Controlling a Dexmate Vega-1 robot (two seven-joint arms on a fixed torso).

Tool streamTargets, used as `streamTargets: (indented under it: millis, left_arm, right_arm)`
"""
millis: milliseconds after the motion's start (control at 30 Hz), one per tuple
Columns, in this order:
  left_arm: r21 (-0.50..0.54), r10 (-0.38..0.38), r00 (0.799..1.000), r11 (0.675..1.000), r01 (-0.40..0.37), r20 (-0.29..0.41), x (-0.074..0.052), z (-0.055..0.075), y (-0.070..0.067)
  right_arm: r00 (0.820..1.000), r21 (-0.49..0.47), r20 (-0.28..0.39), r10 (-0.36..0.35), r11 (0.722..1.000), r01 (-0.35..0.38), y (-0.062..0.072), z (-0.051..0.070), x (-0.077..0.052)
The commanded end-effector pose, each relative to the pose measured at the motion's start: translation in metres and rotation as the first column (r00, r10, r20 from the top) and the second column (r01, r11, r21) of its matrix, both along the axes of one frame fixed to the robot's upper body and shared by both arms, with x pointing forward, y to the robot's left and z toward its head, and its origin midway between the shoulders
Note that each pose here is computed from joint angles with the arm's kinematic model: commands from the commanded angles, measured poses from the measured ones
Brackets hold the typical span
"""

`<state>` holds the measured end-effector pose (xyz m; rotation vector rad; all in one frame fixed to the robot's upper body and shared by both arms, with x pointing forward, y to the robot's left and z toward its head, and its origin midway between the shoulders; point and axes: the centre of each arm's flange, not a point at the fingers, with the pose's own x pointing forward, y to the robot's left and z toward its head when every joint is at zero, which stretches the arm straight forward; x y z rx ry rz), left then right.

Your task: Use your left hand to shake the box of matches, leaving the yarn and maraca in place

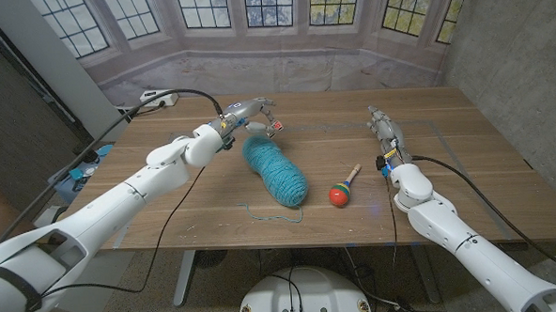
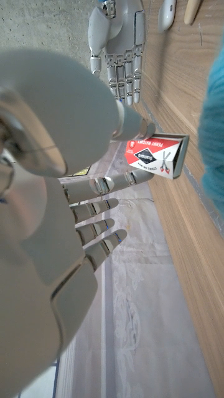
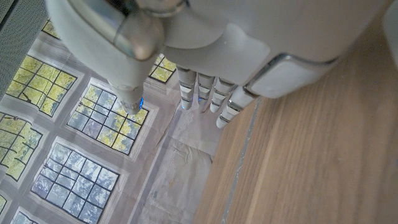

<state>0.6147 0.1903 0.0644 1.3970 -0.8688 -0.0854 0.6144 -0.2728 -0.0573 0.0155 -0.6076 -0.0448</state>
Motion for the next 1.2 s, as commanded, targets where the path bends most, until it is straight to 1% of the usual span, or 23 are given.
streamTargets:
  millis: [33,267,633,967,1200]
  left_arm:
    - [-0.03,-0.048,0.998,0.998,0.047,-0.035,0.006,-0.011,-0.019]
    - [-0.046,-0.069,0.996,0.997,0.067,-0.059,0.011,-0.015,-0.028]
    - [-0.043,-0.085,0.994,0.996,0.082,-0.073,0.014,-0.017,-0.038]
    - [-0.047,-0.087,0.994,0.995,0.084,-0.07,0.014,-0.015,-0.039]
    - [-0.039,-0.079,0.996,0.996,0.077,-0.042,0.007,-0.008,-0.035]
  right_arm:
    - [1.0,0.012,-0.002,-0.008,1.0,0.008,-0.003,-0.005,-0.003]
    - [1.0,0.017,-0.004,-0.014,1.0,0.014,-0.005,-0.006,-0.004]
    - [1.0,0.023,-0.005,-0.016,1.0,0.016,-0.009,-0.007,-0.004]
    - [1.0,0.028,-0.007,-0.014,0.999,0.014,-0.01,-0.009,-0.004]
    - [1.0,0.029,-0.007,-0.01,1.0,0.01,-0.008,-0.009,-0.003]
